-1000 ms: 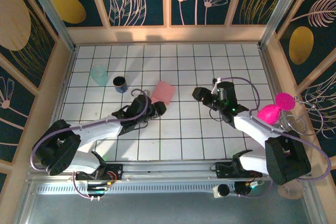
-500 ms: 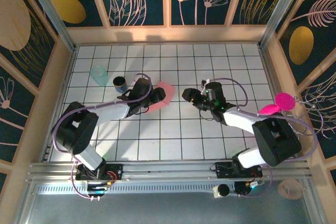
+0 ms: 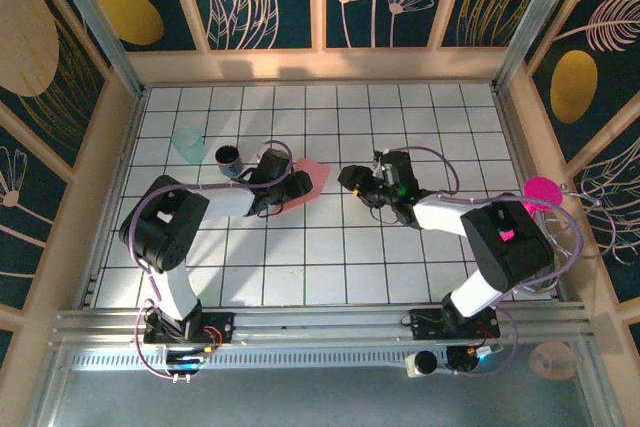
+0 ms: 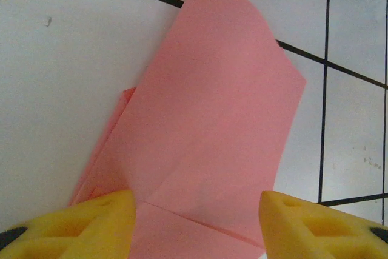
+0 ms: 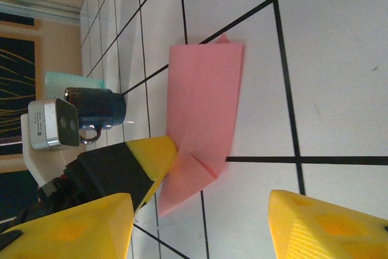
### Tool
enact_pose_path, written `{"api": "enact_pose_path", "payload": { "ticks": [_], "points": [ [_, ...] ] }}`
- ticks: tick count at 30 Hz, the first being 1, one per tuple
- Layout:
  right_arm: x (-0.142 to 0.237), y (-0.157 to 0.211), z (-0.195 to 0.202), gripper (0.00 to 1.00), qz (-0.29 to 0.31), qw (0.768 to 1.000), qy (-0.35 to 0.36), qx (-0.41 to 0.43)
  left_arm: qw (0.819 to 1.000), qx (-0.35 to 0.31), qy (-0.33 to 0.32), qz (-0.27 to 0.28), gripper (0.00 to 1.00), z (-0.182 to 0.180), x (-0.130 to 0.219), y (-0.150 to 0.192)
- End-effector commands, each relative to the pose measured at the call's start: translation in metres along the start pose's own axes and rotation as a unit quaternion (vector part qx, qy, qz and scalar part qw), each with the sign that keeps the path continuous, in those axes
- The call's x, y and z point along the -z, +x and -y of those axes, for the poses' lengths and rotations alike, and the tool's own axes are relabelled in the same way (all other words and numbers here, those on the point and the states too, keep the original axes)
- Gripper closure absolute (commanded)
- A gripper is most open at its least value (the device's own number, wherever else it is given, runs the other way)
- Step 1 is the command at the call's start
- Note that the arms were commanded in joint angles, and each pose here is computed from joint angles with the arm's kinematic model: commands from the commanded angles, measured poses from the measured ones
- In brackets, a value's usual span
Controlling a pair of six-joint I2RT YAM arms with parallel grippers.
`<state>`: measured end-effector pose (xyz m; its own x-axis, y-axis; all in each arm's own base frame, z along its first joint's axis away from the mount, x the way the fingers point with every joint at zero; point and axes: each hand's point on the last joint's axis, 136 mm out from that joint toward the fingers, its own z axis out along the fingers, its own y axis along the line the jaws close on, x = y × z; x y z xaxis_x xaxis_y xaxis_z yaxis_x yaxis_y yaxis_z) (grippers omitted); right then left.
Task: Fold a paper plane with a square sheet of paper (pick it up from the middle)
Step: Fold the wing for the fifth time at the center of the table.
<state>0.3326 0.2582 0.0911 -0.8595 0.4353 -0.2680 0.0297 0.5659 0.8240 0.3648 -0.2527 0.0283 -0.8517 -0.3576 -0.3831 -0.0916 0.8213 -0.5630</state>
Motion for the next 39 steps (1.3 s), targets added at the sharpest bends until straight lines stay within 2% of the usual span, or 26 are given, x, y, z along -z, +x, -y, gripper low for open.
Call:
{"api": "enact_pose_path", "payload": {
  "ticks": [1, 11, 15, 20, 24, 39],
  "points": [
    [-0.009, 0.004, -0.007, 0.4, -0.008, 1.0, 0.004, -0.024, 1.0, 0.012, -0.006, -0.018, 0.44, -0.007, -0.009, 0.008],
    [-0.028, 0.032, 0.001, 0.45, -0.042, 0.995, 0.05, -0.079, 0.994, 0.089, 0.051, -0.034, 0.52, 0.0, -0.001, 0.025],
    [-0.036, 0.044, 0.004, 0.45, -0.057, 0.992, 0.059, -0.096, 0.992, 0.109, 0.052, -0.031, 0.52, -0.003, -0.001, 0.026],
    [-0.043, 0.052, 0.002, 0.47, -0.069, 0.991, 0.06, -0.098, 0.992, 0.117, 0.042, -0.03, 0.52, -0.008, -0.002, 0.027],
    [-0.051, 0.056, -0.001, 0.53, -0.082, 0.99, 0.055, -0.097, 0.992, 0.118, 0.04, -0.03, 0.53, -0.01, -0.003, 0.028],
    [-0.068, 0.053, 0.002, 0.68, -0.083, 0.991, 0.056, -0.091, 0.992, 0.112, 0.038, -0.032, 0.53, -0.011, -0.002, 0.029]
  ]
}}
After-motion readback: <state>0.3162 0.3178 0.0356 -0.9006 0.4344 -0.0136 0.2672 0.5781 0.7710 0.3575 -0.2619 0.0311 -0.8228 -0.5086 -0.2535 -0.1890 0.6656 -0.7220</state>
